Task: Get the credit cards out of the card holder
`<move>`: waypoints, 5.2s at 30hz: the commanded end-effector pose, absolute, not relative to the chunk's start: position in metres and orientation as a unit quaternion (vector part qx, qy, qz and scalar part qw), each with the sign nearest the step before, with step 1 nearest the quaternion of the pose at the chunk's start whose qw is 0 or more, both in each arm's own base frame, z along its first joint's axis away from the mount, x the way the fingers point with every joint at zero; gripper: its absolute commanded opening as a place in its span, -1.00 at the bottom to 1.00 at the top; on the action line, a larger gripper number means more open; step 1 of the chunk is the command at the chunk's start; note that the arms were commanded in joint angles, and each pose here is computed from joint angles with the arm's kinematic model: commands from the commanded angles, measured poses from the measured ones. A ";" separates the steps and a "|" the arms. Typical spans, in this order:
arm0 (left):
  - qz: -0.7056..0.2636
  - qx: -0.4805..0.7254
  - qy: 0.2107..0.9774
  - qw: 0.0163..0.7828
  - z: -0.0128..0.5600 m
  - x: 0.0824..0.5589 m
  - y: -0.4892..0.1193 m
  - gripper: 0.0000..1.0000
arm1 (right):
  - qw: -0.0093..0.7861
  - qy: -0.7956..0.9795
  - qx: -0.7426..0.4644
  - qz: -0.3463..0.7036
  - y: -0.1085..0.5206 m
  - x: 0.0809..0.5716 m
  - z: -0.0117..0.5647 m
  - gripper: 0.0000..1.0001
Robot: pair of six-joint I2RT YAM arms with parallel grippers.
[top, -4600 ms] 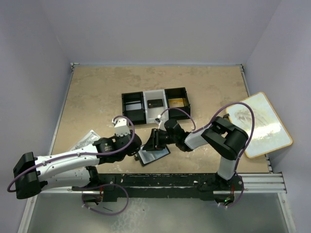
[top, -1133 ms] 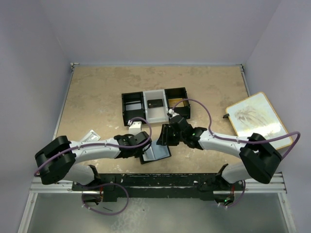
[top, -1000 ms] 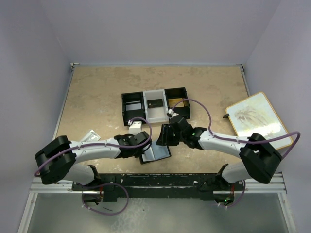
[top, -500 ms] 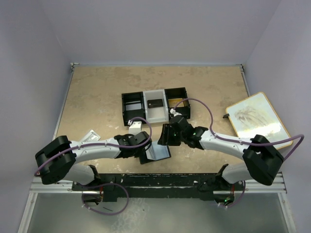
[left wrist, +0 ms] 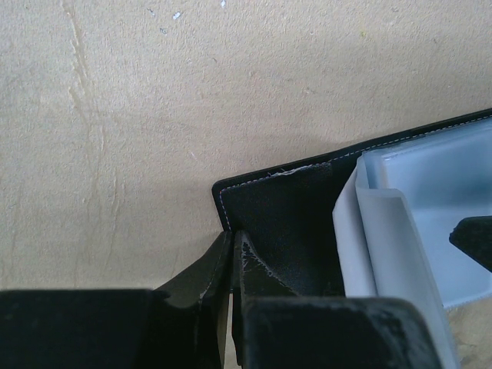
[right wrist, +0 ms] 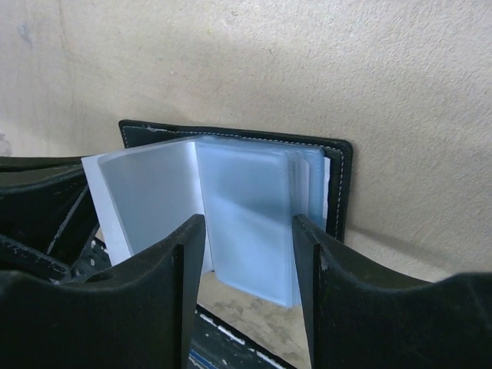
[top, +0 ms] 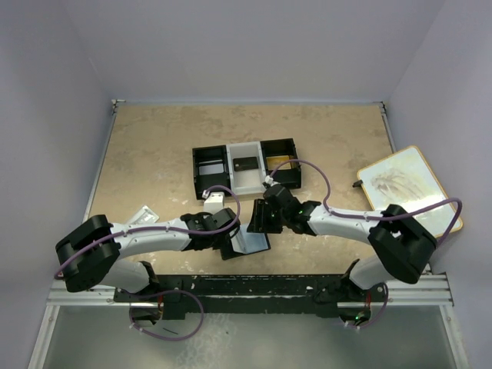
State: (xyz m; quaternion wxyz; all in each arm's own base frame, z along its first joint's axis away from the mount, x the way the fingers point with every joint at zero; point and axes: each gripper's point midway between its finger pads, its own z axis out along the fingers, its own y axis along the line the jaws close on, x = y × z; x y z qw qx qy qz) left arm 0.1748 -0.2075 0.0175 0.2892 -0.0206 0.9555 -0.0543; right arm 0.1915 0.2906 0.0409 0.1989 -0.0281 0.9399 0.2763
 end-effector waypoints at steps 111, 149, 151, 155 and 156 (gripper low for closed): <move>-0.235 0.112 0.945 0.199 0.019 0.179 -0.259 -0.49 | 0.162 0.937 0.053 0.305 0.264 0.119 0.045 -0.19; -0.286 0.039 0.930 0.225 0.028 0.146 -0.282 -0.34 | 0.223 0.916 -0.116 0.314 0.332 0.255 0.074 -0.15; -0.289 0.039 0.928 0.232 0.031 0.147 -0.284 -0.34 | 0.245 0.912 -0.106 0.311 0.329 0.260 0.091 -0.16; -0.288 0.035 0.925 0.244 0.035 0.150 -0.283 -0.33 | 0.254 0.900 -0.074 0.346 0.333 0.249 0.104 -0.20; -0.287 0.034 0.925 0.246 0.035 0.150 -0.283 -0.33 | 0.252 0.898 -0.060 0.356 0.336 0.240 0.104 -0.20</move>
